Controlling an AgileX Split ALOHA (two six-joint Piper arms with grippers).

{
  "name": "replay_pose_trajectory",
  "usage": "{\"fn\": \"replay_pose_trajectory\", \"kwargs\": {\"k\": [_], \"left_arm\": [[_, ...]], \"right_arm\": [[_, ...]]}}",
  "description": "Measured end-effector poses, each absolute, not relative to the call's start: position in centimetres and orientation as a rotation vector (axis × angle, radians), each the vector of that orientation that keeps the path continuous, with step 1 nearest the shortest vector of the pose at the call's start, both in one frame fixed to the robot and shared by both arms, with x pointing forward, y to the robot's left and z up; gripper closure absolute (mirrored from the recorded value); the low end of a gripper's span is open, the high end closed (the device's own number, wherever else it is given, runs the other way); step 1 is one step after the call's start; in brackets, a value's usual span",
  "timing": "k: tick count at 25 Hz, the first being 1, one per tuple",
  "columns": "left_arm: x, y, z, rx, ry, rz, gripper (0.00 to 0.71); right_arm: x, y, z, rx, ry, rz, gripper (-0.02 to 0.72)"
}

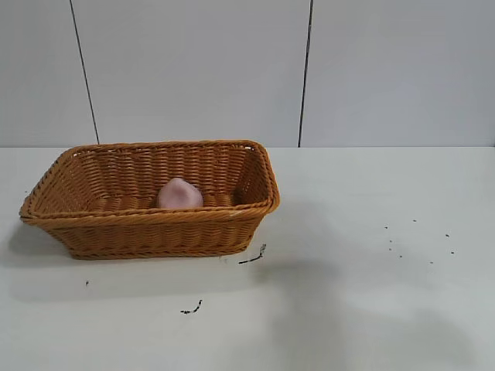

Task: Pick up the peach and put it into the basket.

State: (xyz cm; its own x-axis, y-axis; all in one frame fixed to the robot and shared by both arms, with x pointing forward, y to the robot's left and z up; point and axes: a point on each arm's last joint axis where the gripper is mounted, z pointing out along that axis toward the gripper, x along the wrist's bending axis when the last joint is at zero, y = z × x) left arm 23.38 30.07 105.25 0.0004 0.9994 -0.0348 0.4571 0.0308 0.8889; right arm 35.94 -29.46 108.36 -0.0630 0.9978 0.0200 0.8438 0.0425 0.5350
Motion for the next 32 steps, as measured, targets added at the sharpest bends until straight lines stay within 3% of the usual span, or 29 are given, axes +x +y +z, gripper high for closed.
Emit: {"fn": "replay_pose_trajectory", "kwargs": {"k": [6,14,32], "left_arm": [[23.4,30.1,105.2,1.526,1.558,0.914,0.017],[23.4,30.1,105.2,1.526,1.558,0.914,0.017],[23.4,30.1,105.2,1.526,1.558,0.914,0.017]], "right_arm": [[29.0,-29.4,104.9,1.720,1.828,0.755,0.008],[24.6,-29.4,105.4,1.521,1.632,0.939,0.008],[23.5,-29.4,105.4,1.472,1.582,0.982,0.008]]}}
